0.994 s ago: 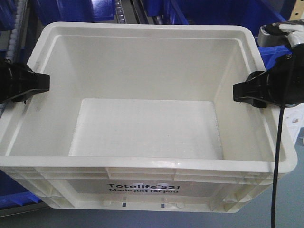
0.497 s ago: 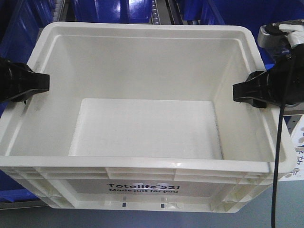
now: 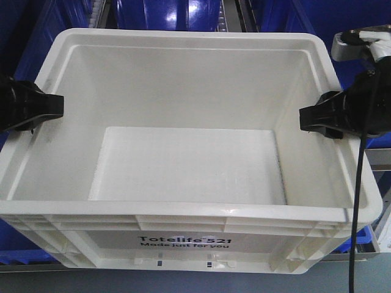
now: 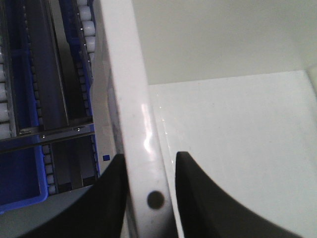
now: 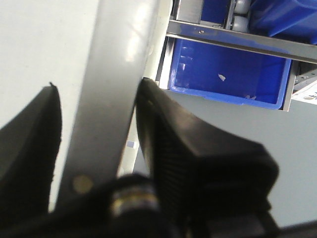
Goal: Move bin from left to right shelf
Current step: 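Bring the held tote over the roller shelf among blue bins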
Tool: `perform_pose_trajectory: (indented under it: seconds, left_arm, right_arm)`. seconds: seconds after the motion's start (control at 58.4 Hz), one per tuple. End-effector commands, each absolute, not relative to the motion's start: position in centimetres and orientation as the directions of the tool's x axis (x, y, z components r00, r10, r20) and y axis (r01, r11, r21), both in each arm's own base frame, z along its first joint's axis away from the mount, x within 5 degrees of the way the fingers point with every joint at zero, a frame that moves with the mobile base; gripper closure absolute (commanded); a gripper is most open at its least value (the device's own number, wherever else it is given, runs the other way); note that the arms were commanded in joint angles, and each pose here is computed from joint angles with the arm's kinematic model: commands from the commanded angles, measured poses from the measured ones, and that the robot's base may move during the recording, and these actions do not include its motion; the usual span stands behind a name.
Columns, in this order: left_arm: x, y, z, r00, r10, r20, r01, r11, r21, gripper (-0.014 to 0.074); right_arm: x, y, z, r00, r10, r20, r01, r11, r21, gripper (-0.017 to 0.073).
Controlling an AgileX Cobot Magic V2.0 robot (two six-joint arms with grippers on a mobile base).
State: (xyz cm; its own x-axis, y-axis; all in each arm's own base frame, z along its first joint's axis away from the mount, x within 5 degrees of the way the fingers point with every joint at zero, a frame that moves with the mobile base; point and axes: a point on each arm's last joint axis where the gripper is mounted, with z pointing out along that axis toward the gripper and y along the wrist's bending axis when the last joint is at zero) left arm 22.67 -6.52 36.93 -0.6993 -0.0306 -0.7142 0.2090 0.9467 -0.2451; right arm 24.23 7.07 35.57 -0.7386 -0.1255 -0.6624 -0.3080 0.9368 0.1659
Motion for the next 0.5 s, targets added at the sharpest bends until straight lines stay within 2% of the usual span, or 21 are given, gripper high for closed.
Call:
perform_pose_trajectory:
  seconds: [0.0,0.48]
  left_arm:
    - [22.28,-7.03,40.33,-0.554,-0.111,-0.825,0.263,0.917,-0.301,0.06]
    - [22.28,-7.03,40.33,-0.554,-0.111,-0.825,0.263,0.917,-0.301,0.06]
  right_arm:
    - [24.07,7.48,38.61,-0.627,-0.046,-0.777,-0.33,0.92,0.212,0.0564]
    - [24.07,7.48,38.62,-0.628,-0.045,-0.777,-0.33,0.919,0.213,0.0564]
